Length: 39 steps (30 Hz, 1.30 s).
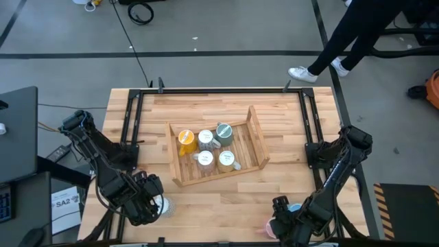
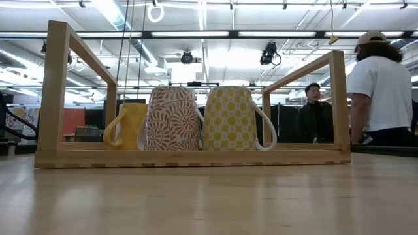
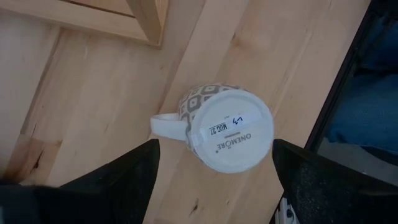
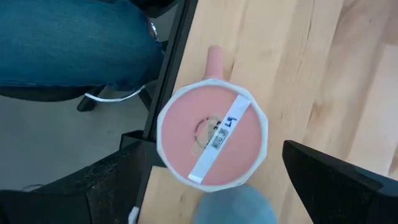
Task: Place coffee mugs
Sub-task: Put the pink mug on the shelf
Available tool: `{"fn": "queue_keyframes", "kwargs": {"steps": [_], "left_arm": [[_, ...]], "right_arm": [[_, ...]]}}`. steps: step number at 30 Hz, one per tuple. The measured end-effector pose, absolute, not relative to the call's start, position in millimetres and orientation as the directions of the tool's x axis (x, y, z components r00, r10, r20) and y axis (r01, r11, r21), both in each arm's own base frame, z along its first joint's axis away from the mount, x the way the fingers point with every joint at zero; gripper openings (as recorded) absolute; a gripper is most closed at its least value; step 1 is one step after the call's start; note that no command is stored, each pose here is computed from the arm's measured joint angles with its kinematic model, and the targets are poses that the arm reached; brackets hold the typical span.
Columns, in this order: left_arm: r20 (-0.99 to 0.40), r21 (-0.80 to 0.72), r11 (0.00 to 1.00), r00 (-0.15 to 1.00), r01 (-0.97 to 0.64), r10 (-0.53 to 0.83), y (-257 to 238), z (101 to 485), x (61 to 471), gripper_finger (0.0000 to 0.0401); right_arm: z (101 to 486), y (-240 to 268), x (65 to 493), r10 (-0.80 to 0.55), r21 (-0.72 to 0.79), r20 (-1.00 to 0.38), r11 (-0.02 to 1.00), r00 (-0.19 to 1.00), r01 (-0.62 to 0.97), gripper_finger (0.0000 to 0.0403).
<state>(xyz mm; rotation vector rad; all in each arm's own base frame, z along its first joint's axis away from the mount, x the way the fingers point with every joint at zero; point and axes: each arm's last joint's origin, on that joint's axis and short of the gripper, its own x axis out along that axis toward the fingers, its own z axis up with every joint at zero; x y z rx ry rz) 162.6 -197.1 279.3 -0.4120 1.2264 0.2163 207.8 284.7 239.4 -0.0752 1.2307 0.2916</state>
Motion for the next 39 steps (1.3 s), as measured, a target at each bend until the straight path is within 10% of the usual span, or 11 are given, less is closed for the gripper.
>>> {"fn": "queue_keyframes", "kwargs": {"steps": [39], "left_arm": [[-0.937, -0.189, 0.906, 0.347, -0.379, -0.051, -197, 280, 163, 0.0316]], "right_arm": [[208, 296, 216, 0.120, 0.039, -0.953, 0.959, 0.277, -0.281, 0.0385]]}}
